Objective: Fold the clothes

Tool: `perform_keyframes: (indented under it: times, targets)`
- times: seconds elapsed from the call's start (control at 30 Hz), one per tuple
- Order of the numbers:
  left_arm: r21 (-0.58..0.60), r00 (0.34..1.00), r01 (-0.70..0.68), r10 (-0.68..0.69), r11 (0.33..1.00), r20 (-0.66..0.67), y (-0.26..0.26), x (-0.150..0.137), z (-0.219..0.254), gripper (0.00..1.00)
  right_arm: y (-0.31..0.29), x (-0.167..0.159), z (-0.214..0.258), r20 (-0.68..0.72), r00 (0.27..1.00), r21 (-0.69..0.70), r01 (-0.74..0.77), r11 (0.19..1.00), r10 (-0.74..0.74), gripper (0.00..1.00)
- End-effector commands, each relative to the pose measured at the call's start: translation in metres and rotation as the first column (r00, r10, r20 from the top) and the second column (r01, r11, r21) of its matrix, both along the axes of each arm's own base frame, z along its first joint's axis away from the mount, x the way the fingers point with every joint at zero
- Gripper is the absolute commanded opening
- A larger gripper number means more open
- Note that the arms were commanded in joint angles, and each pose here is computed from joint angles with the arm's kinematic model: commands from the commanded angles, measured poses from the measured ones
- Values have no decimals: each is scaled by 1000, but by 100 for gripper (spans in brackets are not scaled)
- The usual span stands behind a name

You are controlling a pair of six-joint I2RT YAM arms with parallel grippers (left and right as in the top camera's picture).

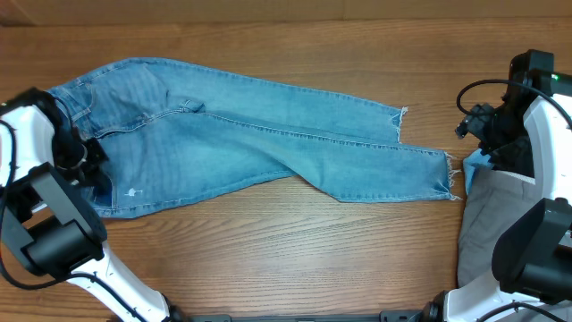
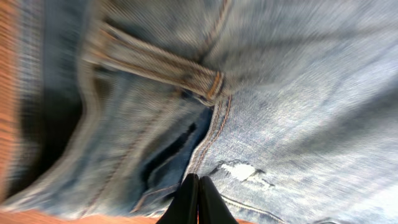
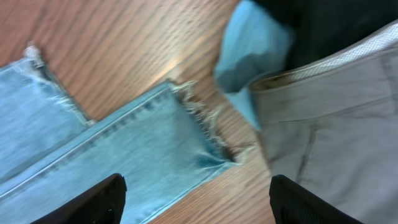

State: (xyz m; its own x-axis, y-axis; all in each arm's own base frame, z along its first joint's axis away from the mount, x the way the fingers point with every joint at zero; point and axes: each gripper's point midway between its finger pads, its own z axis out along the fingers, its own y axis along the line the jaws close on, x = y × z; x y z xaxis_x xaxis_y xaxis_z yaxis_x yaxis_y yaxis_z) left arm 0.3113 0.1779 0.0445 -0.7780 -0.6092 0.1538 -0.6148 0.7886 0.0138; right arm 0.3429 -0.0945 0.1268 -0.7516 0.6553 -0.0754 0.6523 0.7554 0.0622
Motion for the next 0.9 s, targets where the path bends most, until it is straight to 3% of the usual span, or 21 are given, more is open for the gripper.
perform_keyframes:
  times: [0.0,0.07,0.17,0.2,0.3,0.4,0.57,0.73,0.83,0.87]
  targets:
    - [69,992,-61,68,996,-106,1,-30,-37,4,14,7,6,47,999,83,-15,996,11,78]
    - [78,988,-92,100,993,-115,1,-42,-56,4,16,8,6,50,999,93,-20,996,15,78]
    - [233,960,-176,219,956,-176,28,-72,-65,4,20,9,6,57,998,111,-23,994,17,77]
    - [330,931,-230,305,916,-199,48,-87,-57,4,20,10,7,60,998,114,-24,993,17,77]
    - [436,850,-387,498,812,-173,98,-110,-22,4,22,11,6,65,998,116,-30,993,23,77]
    - [413,822,-480,561,774,-97,130,-110,8,4,30,15,1,73,995,111,-75,991,67,78]
    - [259,870,-487,490,834,56,149,-75,37,4,52,25,-47,122,982,92,-155,984,144,80]
    - [120,904,-421,406,899,131,130,-43,38,4,73,4,-101,108,980,129,-181,975,167,43]
    - [24,924,-342,332,939,190,112,-20,40,4,71,-16,-127,65,994,132,-99,986,91,23]
    - [-7,928,-313,307,950,211,104,-12,41,4,65,-33,-138,6,1000,112,-12,994,11,16]
